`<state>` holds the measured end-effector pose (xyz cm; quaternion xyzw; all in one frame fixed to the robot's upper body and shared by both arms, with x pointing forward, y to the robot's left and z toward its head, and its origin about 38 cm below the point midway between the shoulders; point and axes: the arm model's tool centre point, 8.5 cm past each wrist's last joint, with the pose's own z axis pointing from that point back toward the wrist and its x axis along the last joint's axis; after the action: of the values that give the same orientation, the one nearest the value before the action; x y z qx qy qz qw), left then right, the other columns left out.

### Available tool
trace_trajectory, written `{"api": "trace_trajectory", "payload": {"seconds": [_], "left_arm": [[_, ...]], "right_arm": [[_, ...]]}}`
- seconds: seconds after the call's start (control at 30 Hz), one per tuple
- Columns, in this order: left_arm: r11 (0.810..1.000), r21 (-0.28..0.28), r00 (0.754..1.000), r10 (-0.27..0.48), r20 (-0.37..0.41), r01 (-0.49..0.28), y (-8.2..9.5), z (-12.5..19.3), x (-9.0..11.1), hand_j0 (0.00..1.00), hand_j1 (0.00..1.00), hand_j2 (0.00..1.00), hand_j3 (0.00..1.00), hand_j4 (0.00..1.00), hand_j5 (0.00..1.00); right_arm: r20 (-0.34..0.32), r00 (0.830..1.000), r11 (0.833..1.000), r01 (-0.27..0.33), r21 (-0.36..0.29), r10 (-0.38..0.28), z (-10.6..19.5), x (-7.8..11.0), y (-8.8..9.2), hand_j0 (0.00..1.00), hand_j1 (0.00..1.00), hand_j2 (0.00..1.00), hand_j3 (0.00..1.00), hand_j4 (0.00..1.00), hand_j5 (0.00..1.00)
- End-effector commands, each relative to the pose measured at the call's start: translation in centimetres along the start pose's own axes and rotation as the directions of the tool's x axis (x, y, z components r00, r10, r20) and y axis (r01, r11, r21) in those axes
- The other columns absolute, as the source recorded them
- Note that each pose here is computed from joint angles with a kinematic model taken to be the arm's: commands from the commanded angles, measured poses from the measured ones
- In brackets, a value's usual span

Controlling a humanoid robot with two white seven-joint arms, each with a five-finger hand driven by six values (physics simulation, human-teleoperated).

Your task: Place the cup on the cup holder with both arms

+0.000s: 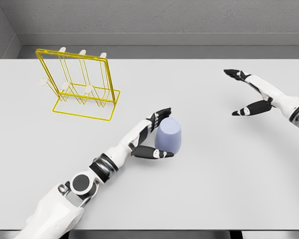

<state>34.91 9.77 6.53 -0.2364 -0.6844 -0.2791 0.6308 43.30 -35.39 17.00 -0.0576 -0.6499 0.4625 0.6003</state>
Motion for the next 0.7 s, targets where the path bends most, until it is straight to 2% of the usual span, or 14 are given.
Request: {"api": "trace_trajectory", "payload": {"seconds": [0.0, 0.07, 0.17, 0.2, 0.23, 0.27, 0.33, 0.43, 0.5, 0.53, 0.57, 0.63, 0.67], "left_arm": [[1.000, 0.000, 1.000, 0.008, 0.000, -0.008, -0.2, -0.2, 0.0, 1.00, 1.00, 1.00, 1.00, 1.00, 1.00], [1.000, 0.000, 1.000, 0.008, 0.000, -0.008, -0.2, -0.2, 0.0, 1.00, 1.00, 1.00, 1.00, 1.00, 1.00], [1.000, -0.002, 1.000, 0.010, 0.002, -0.010, -0.3, -0.2, 0.0, 1.00, 1.00, 1.00, 1.00, 1.00, 1.00], [1.000, -0.003, 1.000, 0.010, 0.002, -0.010, -0.3, -0.2, 0.0, 1.00, 1.00, 1.00, 1.00, 1.00, 1.00], [1.000, -0.003, 1.000, 0.010, 0.002, -0.010, -0.3, -0.2, 0.0, 1.00, 1.00, 1.00, 1.00, 1.00, 1.00], [1.000, -0.003, 1.000, 0.010, 0.002, -0.010, -0.3, -0.2, 0.0, 0.99, 0.99, 0.99, 0.99, 0.99, 0.99], [1.000, -0.017, 1.000, 0.011, 0.001, -0.011, -0.8, -0.4, 0.0, 0.94, 0.94, 0.94, 0.94, 0.94, 0.94], [1.000, -0.017, 1.000, 0.011, 0.003, -0.011, -0.8, -0.4, 0.0, 0.87, 0.87, 0.87, 0.87, 0.87, 0.87], [1.000, -0.017, 1.000, 0.011, 0.003, -0.011, -0.8, -0.4, 0.0, 0.82, 0.82, 0.82, 0.82, 0.82, 0.82], [1.000, -0.016, 1.000, 0.011, 0.003, -0.011, -0.8, -0.4, 0.0, 0.81, 0.81, 0.81, 0.81, 0.81, 0.81], [1.000, -0.015, 1.000, 0.013, 0.003, -0.013, -0.8, -0.4, 0.0, 0.78, 0.78, 0.78, 0.78, 0.78, 0.78], [1.000, -0.015, 1.000, 0.013, 0.003, -0.013, -0.8, -0.4, 0.0, 0.78, 0.78, 0.78, 0.78, 0.78, 0.78], [1.000, -0.014, 1.000, 0.012, 0.004, -0.012, -0.8, -0.4, 0.0, 0.78, 0.78, 0.78, 0.78, 0.78, 0.78]], "right_arm": [[-0.006, 1.000, 1.000, 0.021, -0.009, -0.021, 0.2, -0.3, -0.3, 1.00, 1.00, 1.00, 1.00, 1.00, 1.00], [0.004, 0.997, 0.996, 0.081, -0.026, -0.081, 0.3, -0.2, -0.8, 1.00, 1.00, 1.00, 1.00, 1.00, 1.00], [-0.015, 0.994, 0.993, 0.112, -0.028, -0.112, 0.4, -0.6, -0.7, 1.00, 1.00, 1.00, 1.00, 1.00, 1.00], [-0.003, 0.992, 0.991, 0.128, -0.037, -0.129, 0.4, -0.5, -1.0, 1.00, 1.00, 1.00, 1.00, 1.00, 1.00], [0.028, 0.984, 0.984, 0.175, -0.044, -0.173, 0.5, -0.2, -1.2, 1.00, 1.00, 1.00, 1.00, 1.00, 1.00], [0.022, 0.979, 0.977, 0.205, -0.054, -0.204, 0.7, -0.4, -1.5, 1.00, 1.00, 1.00, 1.00, 1.00, 1.00], [0.012, 0.977, 0.975, 0.212, -0.071, -0.212, 1.0, -0.4, -2.1, 1.00, 1.00, 1.00, 1.00, 1.00, 1.00], [0.037, 0.977, 0.976, 0.210, -0.061, -0.209, 0.7, 0.1, -1.7, 1.00, 1.00, 1.00, 1.00, 1.00, 1.00], [-0.010, 0.965, 0.963, 0.260, -0.066, -0.261, 1.1, -2.1, -1.2, 1.00, 1.00, 1.00, 1.00, 1.00, 1.00], [0.004, 0.956, 0.953, 0.294, -0.068, -0.295, 1.1, -2.2, -1.1, 1.00, 1.00, 1.00, 1.00, 1.00, 1.00], [0.003, 0.958, 0.956, 0.286, -0.068, -0.286, 1.1, -2.2, -1.2, 1.00, 1.00, 1.00, 1.00, 1.00, 1.00], [0.014, 0.963, 0.960, 0.270, -0.068, -0.270, 1.2, -2.0, -1.3, 1.00, 1.00, 1.00, 1.00, 1.00, 1.00], [0.072, 0.969, 0.968, 0.241, -0.074, -0.235, 1.3, -1.5, -1.5, 1.00, 1.00, 1.00, 1.00, 1.00, 1.00]]}}
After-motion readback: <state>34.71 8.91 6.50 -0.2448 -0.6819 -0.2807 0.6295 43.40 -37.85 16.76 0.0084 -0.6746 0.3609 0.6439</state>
